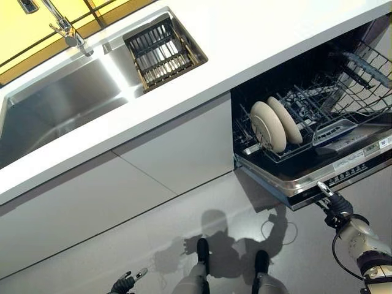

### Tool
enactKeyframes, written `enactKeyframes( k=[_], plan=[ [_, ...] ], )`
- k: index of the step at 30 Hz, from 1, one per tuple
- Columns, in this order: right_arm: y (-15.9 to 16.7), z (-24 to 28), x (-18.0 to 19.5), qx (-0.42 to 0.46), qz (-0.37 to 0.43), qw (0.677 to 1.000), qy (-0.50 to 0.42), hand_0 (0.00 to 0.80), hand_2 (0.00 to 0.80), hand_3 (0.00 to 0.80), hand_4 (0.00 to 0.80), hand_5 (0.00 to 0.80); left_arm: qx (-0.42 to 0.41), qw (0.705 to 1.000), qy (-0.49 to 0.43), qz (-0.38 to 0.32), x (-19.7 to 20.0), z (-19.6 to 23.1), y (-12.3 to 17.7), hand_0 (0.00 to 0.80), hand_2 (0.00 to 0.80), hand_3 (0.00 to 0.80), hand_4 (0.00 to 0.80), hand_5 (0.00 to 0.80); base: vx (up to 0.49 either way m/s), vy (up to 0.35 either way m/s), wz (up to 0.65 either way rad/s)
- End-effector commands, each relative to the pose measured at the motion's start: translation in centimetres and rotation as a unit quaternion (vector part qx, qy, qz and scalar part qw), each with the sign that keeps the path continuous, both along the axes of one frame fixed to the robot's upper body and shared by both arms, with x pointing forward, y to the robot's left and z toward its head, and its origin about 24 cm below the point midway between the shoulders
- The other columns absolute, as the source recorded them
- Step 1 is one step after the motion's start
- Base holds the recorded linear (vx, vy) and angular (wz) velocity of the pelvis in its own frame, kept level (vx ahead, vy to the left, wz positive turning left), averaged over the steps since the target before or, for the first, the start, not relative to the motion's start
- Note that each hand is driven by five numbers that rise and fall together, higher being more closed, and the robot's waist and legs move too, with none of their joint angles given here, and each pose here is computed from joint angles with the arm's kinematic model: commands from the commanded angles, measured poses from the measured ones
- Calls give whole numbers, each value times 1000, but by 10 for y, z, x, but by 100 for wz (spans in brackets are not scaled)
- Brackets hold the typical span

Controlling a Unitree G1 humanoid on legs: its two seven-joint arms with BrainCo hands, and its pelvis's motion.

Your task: Take plates into dishwasher

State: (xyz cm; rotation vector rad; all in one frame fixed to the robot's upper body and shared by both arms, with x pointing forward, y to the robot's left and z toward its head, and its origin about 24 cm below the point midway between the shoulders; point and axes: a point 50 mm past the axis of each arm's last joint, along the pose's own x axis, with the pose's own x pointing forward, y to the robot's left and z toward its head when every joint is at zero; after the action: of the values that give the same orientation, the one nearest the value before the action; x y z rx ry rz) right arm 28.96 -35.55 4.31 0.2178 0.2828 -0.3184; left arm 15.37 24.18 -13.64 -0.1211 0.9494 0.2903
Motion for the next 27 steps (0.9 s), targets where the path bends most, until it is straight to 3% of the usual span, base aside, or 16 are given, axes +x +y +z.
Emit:
enactKeyframes(
  k=[1,12,27],
  plan=[
    [49,120,66,-9,103,962,-253,0,0,0,0,0,54,998,10,-36,5,7,20,0,0,0,0,0,87,-39,7],
    [51,119,62,1,105,956,-274,0,0,0,0,0,68,996,31,-39,-2,6,27,0,0,0,0,0,59,-14,9],
    [30,68,40,-32,81,985,-150,0,0,0,0,0,74,994,67,-45,-23,-2,28,0,0,0,0,0,72,-3,14]
  ],
)
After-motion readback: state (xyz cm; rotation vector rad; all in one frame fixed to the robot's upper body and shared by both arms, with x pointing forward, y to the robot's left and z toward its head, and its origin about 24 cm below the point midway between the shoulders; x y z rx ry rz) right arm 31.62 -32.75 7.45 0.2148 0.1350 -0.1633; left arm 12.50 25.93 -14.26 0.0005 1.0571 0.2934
